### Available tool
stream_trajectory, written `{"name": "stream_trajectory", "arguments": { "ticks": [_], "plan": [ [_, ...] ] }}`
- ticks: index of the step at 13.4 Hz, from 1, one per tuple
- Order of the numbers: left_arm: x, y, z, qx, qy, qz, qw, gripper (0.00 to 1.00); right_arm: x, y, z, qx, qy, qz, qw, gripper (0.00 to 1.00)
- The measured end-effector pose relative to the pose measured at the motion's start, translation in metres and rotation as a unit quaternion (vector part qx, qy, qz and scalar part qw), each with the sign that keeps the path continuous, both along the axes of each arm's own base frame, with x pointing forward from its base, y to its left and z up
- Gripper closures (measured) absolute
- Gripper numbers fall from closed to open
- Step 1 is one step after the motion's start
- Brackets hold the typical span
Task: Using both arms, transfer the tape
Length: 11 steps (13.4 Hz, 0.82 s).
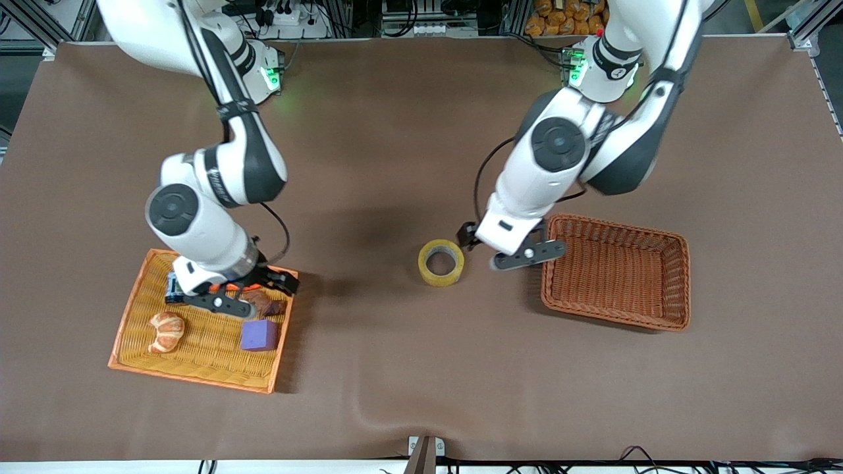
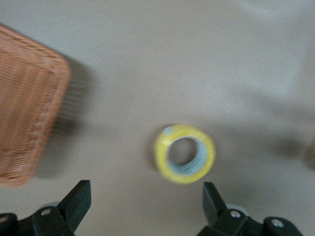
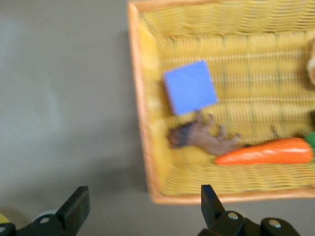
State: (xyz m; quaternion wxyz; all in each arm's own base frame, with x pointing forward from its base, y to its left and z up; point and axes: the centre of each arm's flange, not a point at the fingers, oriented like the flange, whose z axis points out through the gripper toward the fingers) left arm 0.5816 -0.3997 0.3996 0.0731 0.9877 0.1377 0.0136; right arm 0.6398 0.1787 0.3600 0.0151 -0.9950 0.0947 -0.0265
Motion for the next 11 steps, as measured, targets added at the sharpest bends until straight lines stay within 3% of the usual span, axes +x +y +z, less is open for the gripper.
{"name": "stream_trajectory", "arguments": {
  "ticks": [2, 4, 7, 11],
  "plan": [
    [0.0, -0.024, -0.038, -0.007, -0.009, 0.007, 1.0, 0.0, -0.017, -0.058, -0.002, 0.002, 0.018, 0.04, 0.999, 0.0],
    [0.0, -0.031, -0.068, 0.012, -0.012, -0.008, 1.0, 0.0, -0.035, -0.121, 0.002, 0.011, 0.028, 0.07, 0.997, 0.0],
    [-0.009, -0.04, -0.109, 0.032, 0.009, -0.021, 0.999, 0.0, -0.064, -0.2, 0.026, 0.034, 0.061, 0.097, 0.993, 0.0],
    [-0.019, -0.048, -0.165, 0.044, 0.034, -0.029, 0.998, 0.0, -0.09, -0.232, 0.097, 0.042, 0.035, 0.13, 0.99, 0.0]
  ]
}}
